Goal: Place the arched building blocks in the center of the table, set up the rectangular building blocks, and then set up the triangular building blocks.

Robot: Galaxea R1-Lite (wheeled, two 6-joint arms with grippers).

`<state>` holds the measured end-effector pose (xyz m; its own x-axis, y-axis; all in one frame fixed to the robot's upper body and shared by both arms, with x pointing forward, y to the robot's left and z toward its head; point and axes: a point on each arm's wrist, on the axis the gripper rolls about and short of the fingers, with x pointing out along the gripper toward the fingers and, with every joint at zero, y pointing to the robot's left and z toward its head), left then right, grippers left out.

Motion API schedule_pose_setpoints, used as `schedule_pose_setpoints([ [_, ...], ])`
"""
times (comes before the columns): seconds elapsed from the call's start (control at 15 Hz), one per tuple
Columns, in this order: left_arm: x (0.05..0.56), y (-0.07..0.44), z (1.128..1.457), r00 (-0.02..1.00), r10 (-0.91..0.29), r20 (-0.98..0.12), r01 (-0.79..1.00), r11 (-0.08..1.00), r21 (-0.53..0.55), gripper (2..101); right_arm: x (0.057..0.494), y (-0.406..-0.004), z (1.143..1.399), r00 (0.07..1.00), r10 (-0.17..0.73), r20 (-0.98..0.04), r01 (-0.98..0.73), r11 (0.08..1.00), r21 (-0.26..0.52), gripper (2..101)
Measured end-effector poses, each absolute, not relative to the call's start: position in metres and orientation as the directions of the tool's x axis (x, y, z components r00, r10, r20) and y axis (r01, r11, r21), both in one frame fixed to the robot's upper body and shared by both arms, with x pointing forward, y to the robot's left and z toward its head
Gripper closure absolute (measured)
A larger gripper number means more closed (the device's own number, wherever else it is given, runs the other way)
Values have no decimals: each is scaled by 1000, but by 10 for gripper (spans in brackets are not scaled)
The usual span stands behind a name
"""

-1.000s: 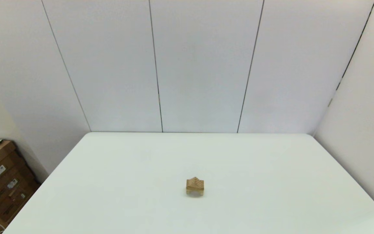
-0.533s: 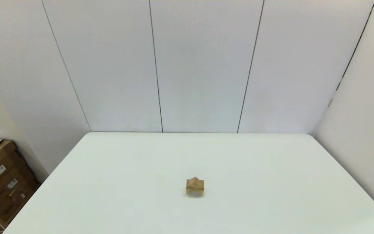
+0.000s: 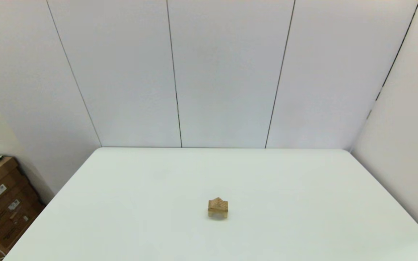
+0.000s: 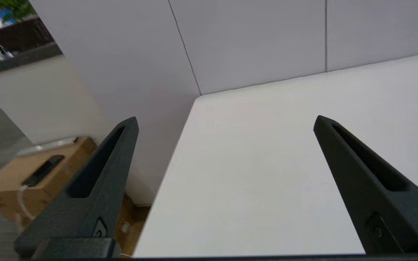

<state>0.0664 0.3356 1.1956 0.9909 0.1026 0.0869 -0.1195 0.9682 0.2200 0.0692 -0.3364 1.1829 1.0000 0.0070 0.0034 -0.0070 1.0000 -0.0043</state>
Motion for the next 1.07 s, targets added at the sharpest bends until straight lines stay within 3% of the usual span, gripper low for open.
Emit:
schedule_pose_setpoints([
  [0.2, 67, 334, 1193, 997, 25, 77, -34, 991, 127, 54, 69, -336, 1183, 1000, 7, 4, -7, 1000, -4, 43],
  [0.33, 69, 333, 1184, 1000, -13, 5, 13, 996, 94, 54, 69, -336, 1183, 1000, 7, 3, -7, 1000, -4, 43],
  [0.73, 69, 333, 1182, 1000, 1, 1, -1, 1000, 5, 54, 69, -336, 1183, 1000, 7, 3, -7, 1000, -4, 43],
  [1.07, 69, 333, 1182, 1000, 4, 0, -4, 1000, 3, 54, 69, -336, 1183, 1000, 7, 3, -7, 1000, -4, 43],
])
